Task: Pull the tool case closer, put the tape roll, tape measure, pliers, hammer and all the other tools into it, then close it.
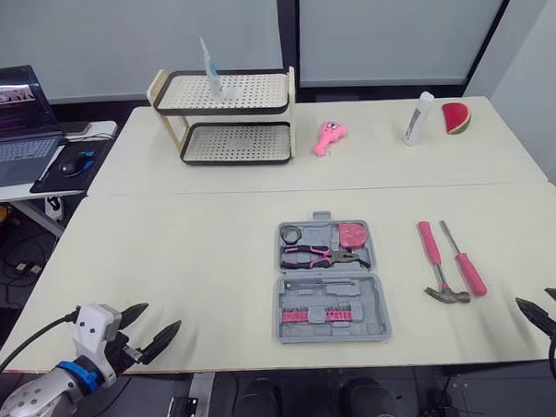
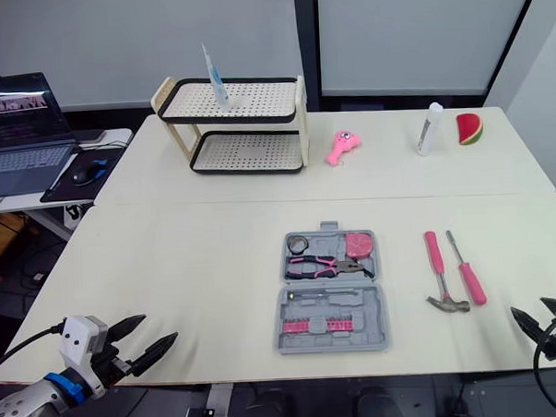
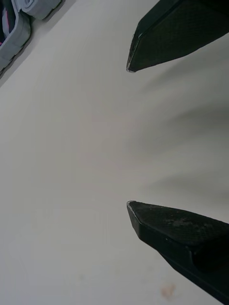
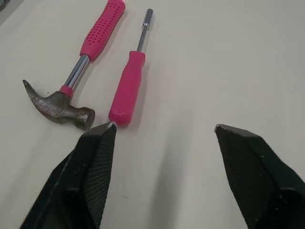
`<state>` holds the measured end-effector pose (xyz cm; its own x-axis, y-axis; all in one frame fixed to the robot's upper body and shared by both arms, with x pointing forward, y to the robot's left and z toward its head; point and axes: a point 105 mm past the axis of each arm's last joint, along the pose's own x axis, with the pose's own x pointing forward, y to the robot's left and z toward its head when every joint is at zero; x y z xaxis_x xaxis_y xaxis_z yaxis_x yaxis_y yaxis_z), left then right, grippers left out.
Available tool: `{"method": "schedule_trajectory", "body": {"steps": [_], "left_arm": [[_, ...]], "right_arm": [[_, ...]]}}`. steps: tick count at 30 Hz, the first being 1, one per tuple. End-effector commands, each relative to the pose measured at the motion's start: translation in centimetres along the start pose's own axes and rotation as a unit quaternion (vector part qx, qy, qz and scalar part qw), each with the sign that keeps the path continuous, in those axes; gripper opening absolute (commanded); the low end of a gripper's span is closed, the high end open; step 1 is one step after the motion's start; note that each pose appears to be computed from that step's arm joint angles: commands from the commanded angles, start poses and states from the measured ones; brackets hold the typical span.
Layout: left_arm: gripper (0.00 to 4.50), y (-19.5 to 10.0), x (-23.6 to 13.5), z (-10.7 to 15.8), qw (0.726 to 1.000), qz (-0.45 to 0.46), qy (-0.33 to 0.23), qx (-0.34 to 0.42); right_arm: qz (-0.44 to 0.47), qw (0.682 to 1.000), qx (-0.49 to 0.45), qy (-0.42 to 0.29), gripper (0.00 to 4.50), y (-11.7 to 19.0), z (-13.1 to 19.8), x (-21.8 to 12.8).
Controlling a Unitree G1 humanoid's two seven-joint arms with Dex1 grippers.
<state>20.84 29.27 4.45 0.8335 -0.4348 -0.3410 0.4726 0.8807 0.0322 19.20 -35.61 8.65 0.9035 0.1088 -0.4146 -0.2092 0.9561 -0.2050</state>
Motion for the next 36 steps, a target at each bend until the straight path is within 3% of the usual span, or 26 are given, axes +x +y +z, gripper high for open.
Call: {"method": "schedule_trajectory", "body": {"steps": [1,10,17,20,22,29,36], "left_arm": [[4.50,-0.4,-0.3,2.0,0.999,-0.018,-0.013,0.038],[4.50,-3.1,0.7,6.9,0.983,-0.132,-0.013,0.127],[4.50,-8.4,2.6,11.1,0.941,-0.278,-0.049,0.187],[4.50,-10.0,2.9,12.5,0.923,-0.321,-0.063,0.203],[4.50,-10.7,3.1,13.1,0.914,-0.339,-0.070,0.212],[4.50,-12.5,3.6,14.2,0.889,-0.386,-0.074,0.235],[4.50,-12.8,4.2,15.1,0.882,-0.395,-0.083,0.242]], "right_arm": [[0.010,0.999,-0.030,-0.024,4.48,0.2,2.3,0.0],[0.093,0.992,-0.087,-0.025,4.48,4.3,5.2,1.2],[0.122,0.988,-0.093,0.009,4.48,7.2,5.2,2.8],[0.126,0.989,-0.079,0.016,3.86,7.9,5.0,3.5],[0.117,0.990,-0.076,0.026,3.21,8.1,4.7,4.1],[0.057,0.995,-0.052,0.056,3.21,7.6,4.4,7.2],[0.017,0.995,-0.008,0.095,3.21,7.1,3.5,9.7]]}}
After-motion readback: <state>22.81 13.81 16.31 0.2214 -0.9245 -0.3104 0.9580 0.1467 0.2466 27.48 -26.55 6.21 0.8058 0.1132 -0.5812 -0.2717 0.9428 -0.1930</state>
